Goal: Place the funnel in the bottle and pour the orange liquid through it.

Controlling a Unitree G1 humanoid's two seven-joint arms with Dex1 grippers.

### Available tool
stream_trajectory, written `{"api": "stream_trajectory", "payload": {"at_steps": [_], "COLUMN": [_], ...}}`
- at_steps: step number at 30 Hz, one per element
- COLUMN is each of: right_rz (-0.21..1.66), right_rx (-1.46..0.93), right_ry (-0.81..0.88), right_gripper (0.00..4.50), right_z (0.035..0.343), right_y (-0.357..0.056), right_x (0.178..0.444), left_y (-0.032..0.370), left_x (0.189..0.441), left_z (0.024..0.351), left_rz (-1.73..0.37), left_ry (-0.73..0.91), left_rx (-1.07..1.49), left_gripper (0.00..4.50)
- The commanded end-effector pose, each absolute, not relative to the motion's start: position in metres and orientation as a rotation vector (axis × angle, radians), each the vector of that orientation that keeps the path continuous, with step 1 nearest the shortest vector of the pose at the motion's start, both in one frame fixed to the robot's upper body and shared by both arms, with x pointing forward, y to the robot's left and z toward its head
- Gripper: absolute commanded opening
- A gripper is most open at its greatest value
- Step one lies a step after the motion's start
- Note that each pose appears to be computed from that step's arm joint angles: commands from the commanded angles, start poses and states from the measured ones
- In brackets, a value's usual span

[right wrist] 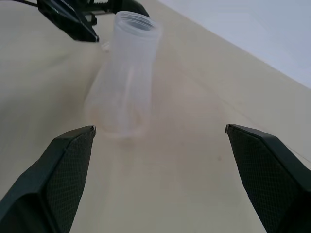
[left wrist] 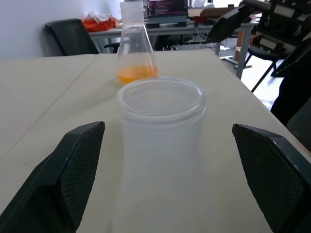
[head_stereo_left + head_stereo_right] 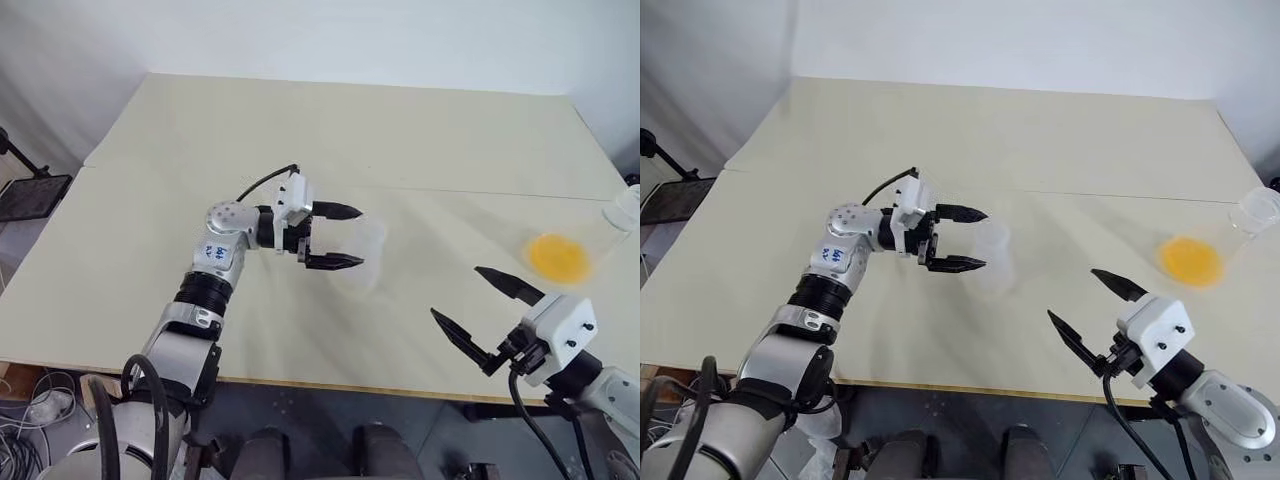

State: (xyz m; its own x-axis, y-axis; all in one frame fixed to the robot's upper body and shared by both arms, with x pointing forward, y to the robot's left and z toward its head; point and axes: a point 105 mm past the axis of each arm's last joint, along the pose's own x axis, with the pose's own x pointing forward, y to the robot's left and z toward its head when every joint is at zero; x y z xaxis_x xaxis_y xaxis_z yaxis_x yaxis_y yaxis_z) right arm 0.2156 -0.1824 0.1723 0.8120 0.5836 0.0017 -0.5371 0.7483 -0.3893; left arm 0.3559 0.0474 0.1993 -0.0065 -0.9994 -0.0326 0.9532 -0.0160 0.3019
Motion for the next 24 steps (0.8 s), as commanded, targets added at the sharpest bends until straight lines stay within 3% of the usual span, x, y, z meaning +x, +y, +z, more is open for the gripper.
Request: {"api": "stream_trajectory", "payload": {"at_steps": [1,7,13,17,20,24], "right_rz": [0.667,0.789,0.866,0.920,0.939,0.934], "right_rx": [-0.382,-0.366,-0.370,-0.367,-0.374,-0.387], "right_ry": [-0.148,-0.162,-0.213,-0.226,-0.218,-0.206], "right_gripper": [4.50,4.50,4.50,4.50,4.50,4.50], "right_z": [0.175,0.173,0.183,0.187,0.187,0.186], "right_y": [-0.175,-0.161,-0.154,-0.149,-0.150,-0.156], "right_x": [0.216,0.228,0.243,0.248,0.251,0.253], "left_y": [0.066,0.128,0.225,0.298,0.308,0.263], "left_x": [0.354,0.360,0.351,0.322,0.302,0.290], "left_z": [0.211,0.215,0.176,0.144,0.140,0.135], "left_rz": [-1.520,-1.206,-0.713,-0.398,-0.343,-0.501], "left_ry": [-0.278,-0.322,-0.208,-0.088,-0.071,-0.020], "left_rx": [0.251,0.232,0.227,0.174,0.140,0.093], "left_gripper": [4.47,4.47,4.47,4.47,4.47,4.47]}}
